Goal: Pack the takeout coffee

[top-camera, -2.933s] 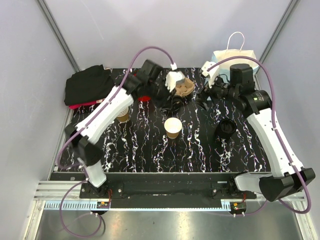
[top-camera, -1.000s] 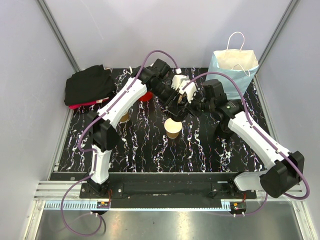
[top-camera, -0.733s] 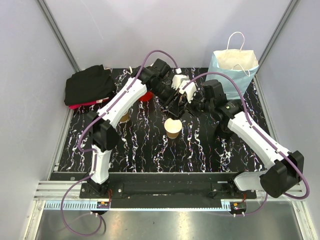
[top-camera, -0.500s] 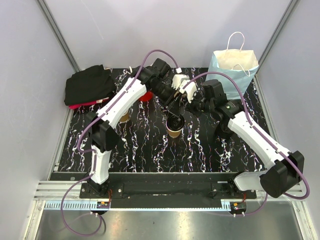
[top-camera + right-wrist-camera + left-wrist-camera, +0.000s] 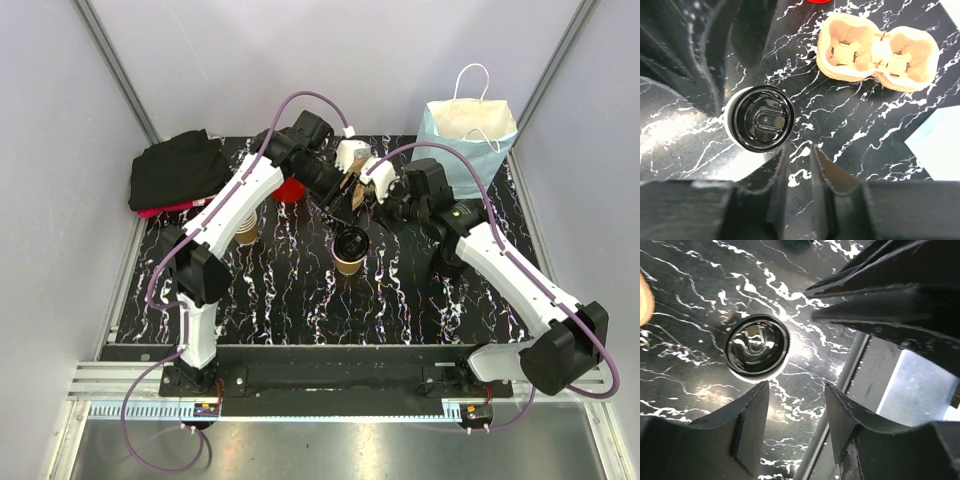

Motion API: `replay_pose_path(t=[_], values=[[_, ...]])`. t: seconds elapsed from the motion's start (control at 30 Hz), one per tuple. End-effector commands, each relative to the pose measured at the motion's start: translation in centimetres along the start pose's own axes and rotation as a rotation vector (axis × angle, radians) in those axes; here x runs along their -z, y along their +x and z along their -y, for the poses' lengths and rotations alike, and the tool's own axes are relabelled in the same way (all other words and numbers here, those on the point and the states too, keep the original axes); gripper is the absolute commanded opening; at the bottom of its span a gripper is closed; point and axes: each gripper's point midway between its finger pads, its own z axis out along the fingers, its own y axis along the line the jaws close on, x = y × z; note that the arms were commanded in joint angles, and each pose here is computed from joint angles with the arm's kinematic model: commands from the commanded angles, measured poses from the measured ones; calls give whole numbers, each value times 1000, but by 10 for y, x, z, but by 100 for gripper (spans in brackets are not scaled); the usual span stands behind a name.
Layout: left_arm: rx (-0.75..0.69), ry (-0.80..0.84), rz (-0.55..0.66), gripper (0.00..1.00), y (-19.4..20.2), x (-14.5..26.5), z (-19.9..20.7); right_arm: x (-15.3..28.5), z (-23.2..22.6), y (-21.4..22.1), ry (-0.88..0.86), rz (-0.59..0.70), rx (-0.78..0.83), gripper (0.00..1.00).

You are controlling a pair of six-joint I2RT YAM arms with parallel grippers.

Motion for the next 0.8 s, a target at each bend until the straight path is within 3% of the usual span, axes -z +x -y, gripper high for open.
replay_pose_path(t=[0.0,0.17,0.4,0.77], values=[[-56,-52,90,51,-11,19,-8,-10,-2,-1,-14,-9,-75,33],[-62,-53,138,52,-12,40,-8,-30,-16,12,-140,-44,-201,47],[-79,-71,177,53,-7,62,-6,-45,-17,31,-250,-101,-329,49],[-119,-84,206,54,-2,77,7,-65,-25,52,-319,-177,-370,50]])
